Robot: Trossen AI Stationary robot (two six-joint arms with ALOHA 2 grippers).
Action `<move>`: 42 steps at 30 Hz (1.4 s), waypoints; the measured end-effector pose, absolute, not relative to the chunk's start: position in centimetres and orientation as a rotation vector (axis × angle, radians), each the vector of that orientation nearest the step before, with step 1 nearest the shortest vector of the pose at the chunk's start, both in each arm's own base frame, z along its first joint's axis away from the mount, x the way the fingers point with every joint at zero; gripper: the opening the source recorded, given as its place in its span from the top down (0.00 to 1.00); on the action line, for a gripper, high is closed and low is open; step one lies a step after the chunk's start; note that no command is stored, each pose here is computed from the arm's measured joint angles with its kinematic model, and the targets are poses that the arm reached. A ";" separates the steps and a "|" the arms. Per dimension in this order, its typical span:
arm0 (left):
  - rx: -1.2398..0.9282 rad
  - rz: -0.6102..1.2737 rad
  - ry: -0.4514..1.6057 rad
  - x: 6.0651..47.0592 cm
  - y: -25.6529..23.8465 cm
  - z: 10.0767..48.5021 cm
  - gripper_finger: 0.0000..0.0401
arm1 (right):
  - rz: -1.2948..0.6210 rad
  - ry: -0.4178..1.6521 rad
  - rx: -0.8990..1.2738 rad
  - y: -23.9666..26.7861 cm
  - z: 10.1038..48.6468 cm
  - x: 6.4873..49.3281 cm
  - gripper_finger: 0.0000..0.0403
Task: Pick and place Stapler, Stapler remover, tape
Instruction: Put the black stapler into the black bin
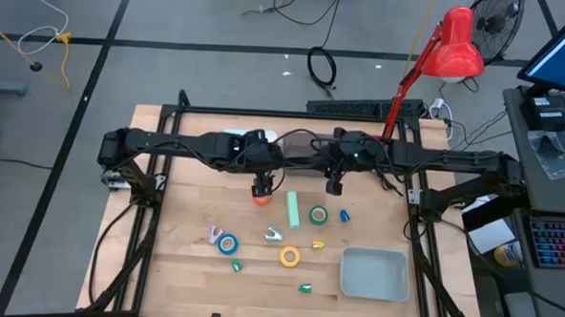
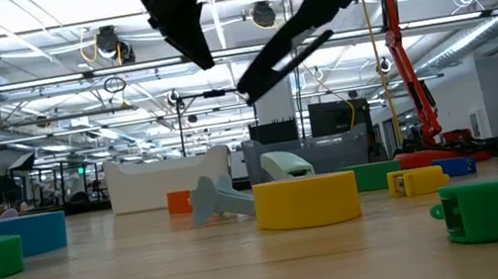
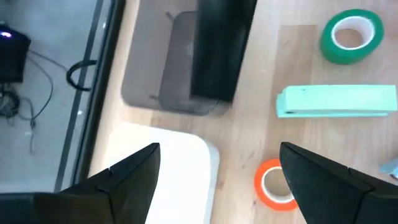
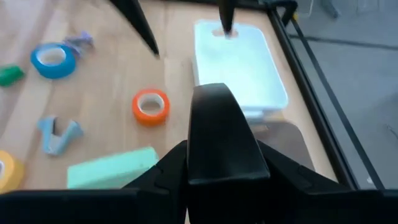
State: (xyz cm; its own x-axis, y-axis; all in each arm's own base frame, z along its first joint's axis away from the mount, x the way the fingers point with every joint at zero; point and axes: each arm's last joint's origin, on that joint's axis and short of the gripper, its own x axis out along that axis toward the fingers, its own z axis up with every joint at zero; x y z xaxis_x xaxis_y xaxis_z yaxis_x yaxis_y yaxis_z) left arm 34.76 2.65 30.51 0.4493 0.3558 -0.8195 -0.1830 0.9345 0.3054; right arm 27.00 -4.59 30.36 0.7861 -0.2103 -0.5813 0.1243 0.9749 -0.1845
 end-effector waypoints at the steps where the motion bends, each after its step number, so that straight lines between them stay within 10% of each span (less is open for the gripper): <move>1: 0.177 0.343 1.073 34.5 2.8 30.5 0.17 | -0.190 0.644 -0.136 -4.8 30.4 26.9 0.67; 33: -0.160 0.177 1.018 33.6 4.0 27.0 0.17 | -0.289 0.572 -0.053 -11.9 23.4 25.8 0.67; 42: -0.273 0.207 0.708 29.2 3.7 27.7 0.17 | -0.288 0.583 -0.065 -13.3 21.2 27.2 0.67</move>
